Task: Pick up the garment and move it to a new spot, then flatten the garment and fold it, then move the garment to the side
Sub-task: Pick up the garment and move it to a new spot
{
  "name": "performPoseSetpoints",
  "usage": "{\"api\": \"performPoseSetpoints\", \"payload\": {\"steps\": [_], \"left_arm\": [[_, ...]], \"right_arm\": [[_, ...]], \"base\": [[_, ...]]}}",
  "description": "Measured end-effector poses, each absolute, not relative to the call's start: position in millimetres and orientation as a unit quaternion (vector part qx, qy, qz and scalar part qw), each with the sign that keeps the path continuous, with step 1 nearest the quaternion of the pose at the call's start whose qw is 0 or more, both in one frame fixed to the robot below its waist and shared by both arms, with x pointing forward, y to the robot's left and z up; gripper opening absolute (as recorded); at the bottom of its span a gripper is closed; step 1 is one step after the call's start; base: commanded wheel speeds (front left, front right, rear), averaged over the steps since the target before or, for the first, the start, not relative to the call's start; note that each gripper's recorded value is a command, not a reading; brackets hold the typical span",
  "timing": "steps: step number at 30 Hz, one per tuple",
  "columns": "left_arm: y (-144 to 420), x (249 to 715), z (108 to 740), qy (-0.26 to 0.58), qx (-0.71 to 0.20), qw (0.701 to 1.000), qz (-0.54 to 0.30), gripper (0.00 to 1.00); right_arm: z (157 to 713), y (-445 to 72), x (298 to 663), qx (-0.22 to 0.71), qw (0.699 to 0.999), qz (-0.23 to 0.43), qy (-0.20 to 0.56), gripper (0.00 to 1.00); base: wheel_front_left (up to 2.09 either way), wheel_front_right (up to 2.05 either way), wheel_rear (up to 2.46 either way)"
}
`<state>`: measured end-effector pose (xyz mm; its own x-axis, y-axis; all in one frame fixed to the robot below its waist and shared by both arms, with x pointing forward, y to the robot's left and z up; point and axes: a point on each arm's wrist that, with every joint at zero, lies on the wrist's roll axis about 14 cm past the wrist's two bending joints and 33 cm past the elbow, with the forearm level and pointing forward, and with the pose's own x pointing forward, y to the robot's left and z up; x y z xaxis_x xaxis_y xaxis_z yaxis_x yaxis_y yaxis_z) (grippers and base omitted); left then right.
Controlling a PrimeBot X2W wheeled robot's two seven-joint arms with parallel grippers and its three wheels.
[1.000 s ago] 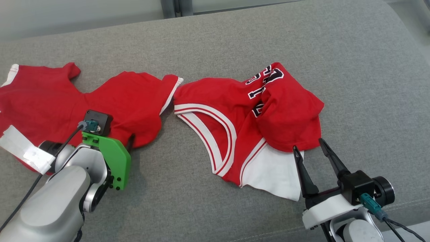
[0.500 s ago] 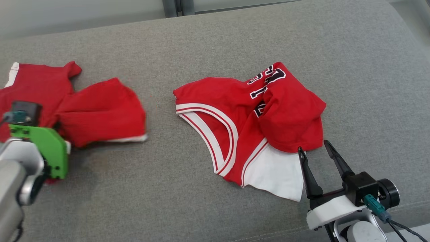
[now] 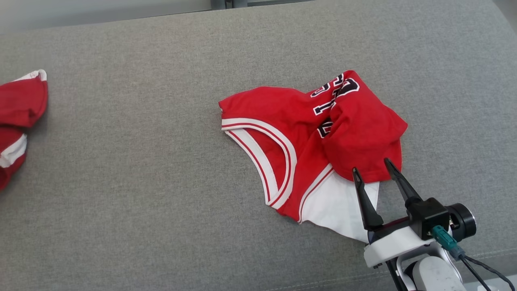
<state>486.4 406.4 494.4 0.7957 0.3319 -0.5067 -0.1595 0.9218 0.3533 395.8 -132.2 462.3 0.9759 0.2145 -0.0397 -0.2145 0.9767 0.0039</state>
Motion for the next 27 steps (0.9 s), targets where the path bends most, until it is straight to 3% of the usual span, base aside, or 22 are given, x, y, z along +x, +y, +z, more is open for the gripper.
{"api": "performPoseSetpoints", "payload": {"steps": [6,17,18,19,20,21,27], "left_arm": [[436.8,487.1,490.5,0.285,0.153,0.929,0.178,0.0],[389.7,487.4,420.2,0.294,0.082,0.94,0.152,0.0],[386.6,486.1,416.4,0.294,0.074,0.941,0.151,0.11],[383.9,485.1,414.6,0.291,0.069,0.942,0.15,0.11],[383.2,484.5,414.9,0.286,0.062,0.944,0.153,0.73],[382.8,483.7,415.3,0.284,0.053,0.945,0.155,1.0],[373.9,477.9,425.9,0.268,-0.007,0.953,0.143,1.0]], "right_arm": [[451.8,-132.6,398.8,0.001,0.994,0.108,0.034,1.0],[449.4,-140.7,399.6,-0.002,0.995,0.096,0.038,1.0],[450.5,-142.5,399.3,-0.002,0.995,0.094,0.037,1.0],[451.9,-145.0,399.1,-0.003,0.995,0.09,0.035,1.0],[453.5,-146.7,398.7,-0.004,0.996,0.088,0.033,1.0],[455.2,-148.2,397.9,-0.004,0.996,0.085,0.031,1.0],[470.2,-154.6,390.4,-0.007,0.997,0.075,0.011,1.0]], "base": [[0.0,0.0,0.0],[0.0,0.0,0.0],[0.0,0.0,0.0],[0.0,0.0,0.0],[0.0,0.0,0.0],[0.0,0.0,0.0],[0.0,0.0,0.0]]}}
